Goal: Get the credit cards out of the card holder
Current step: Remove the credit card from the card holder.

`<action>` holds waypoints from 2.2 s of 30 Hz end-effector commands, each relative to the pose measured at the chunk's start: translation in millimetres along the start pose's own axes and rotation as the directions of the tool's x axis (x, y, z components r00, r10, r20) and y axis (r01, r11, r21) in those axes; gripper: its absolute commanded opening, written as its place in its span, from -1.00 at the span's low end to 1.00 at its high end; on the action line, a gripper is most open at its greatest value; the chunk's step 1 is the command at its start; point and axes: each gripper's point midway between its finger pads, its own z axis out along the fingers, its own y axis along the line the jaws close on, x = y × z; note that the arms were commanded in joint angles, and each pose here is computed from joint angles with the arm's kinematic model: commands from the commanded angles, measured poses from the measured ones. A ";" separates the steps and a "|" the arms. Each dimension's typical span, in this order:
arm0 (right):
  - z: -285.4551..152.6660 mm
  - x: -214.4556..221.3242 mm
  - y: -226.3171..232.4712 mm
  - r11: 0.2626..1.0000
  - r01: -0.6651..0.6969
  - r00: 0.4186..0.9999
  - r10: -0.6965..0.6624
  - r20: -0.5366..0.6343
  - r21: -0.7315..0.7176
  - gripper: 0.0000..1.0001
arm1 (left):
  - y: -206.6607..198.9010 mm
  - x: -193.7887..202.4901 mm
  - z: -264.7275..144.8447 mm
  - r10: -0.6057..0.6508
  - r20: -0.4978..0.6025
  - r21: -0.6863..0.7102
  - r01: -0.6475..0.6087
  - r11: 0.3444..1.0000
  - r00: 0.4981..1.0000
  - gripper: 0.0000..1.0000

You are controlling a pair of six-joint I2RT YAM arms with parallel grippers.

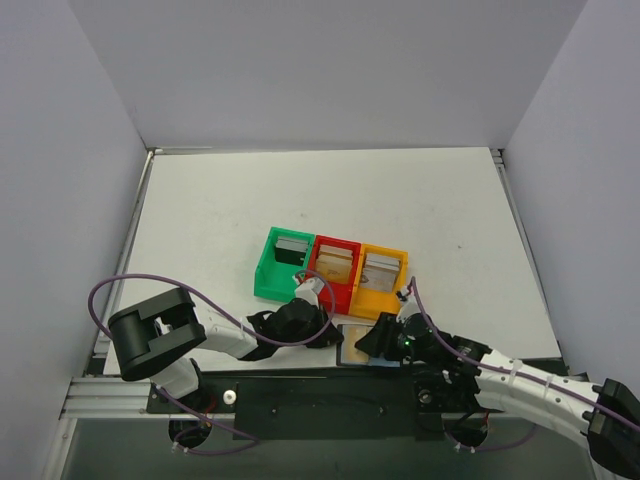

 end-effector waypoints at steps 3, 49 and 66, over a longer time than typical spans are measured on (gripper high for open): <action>-1.3 -7.5 11.6 0.997 -0.028 0.999 0.031 0.044 -0.073 -0.21 | 30.7 11.6 -0.2 0.033 -0.039 -0.097 -0.036 0.995 0.999 -1.00; -7.2 -4.0 -10.4 0.999 -0.049 0.997 0.049 0.052 -0.008 -0.99 | 33.4 11.8 0.3 0.023 -0.040 -0.109 -0.028 0.994 0.999 -1.00; -10.2 -5.1 -11.5 0.999 -0.053 0.997 0.053 0.059 -0.006 -0.91 | 36.0 11.6 -0.6 0.013 -0.035 -0.110 -0.017 0.994 0.999 -1.00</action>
